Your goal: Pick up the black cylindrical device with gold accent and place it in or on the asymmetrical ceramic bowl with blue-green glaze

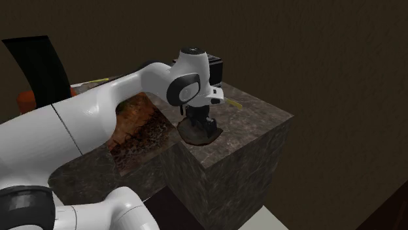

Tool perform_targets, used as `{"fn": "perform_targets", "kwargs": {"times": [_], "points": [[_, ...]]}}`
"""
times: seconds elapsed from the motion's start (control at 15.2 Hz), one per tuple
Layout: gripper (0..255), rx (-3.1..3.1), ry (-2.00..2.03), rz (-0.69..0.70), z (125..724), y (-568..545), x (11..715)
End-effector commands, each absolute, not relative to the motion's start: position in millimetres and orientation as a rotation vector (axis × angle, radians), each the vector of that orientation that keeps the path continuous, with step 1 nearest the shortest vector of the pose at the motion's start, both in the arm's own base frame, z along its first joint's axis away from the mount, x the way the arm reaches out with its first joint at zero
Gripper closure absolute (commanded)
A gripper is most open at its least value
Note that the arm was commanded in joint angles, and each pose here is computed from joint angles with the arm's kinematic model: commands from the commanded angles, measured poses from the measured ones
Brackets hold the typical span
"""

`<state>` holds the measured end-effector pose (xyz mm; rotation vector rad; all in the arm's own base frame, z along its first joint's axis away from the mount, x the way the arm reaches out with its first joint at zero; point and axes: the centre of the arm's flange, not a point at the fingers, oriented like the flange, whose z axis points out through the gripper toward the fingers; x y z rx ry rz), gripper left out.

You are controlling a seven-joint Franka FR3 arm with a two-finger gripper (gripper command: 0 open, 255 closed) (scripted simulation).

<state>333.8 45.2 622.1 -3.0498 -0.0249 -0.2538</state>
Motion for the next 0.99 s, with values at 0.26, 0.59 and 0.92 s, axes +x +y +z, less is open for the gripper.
{"fn": "perform_targets", "kwargs": {"times": [0.26, 0.59, 0.92], "points": [[0, -3.063, 0.02, -0.284, 631.1, 98.5, 343.0], [0, -3.079, 0.076, -0.322, 641.6, 165.0, 356.7], [0, -3.093, 0.133, -0.36, 651.3, 231.0, 372.7]]}}
